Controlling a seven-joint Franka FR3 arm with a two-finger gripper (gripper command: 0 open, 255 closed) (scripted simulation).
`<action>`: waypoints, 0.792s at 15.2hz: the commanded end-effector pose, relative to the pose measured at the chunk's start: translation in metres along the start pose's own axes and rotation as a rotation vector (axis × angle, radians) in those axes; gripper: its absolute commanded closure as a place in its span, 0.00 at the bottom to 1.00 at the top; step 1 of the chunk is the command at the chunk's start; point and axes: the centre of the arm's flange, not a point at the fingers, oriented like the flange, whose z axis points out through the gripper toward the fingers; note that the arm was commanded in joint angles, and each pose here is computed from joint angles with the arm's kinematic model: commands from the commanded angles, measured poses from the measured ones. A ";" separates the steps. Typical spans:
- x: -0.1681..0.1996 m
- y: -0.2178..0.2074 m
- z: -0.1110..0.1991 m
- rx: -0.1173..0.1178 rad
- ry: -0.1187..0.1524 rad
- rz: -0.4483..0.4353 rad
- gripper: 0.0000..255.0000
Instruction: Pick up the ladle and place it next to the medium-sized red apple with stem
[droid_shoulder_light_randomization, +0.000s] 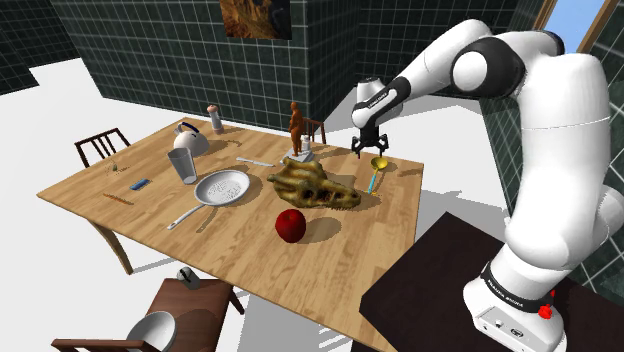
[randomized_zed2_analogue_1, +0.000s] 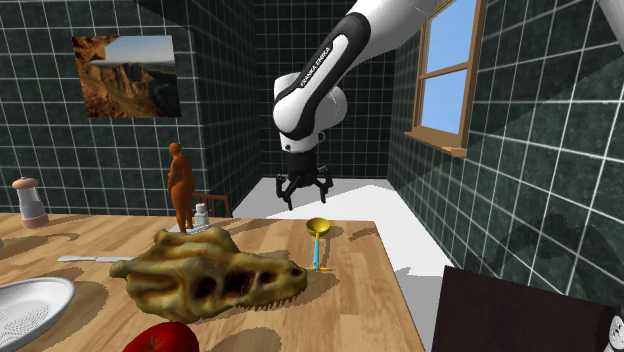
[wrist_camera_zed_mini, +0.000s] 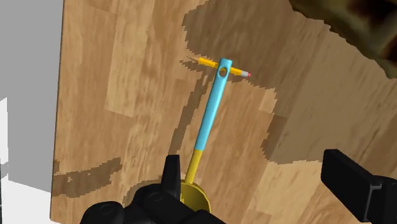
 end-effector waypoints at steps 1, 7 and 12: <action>0.018 0.002 0.020 -0.007 -0.007 0.046 0.00; 0.067 0.014 0.083 -0.027 -0.031 0.181 0.00; 0.106 0.029 0.137 -0.044 -0.051 0.293 0.00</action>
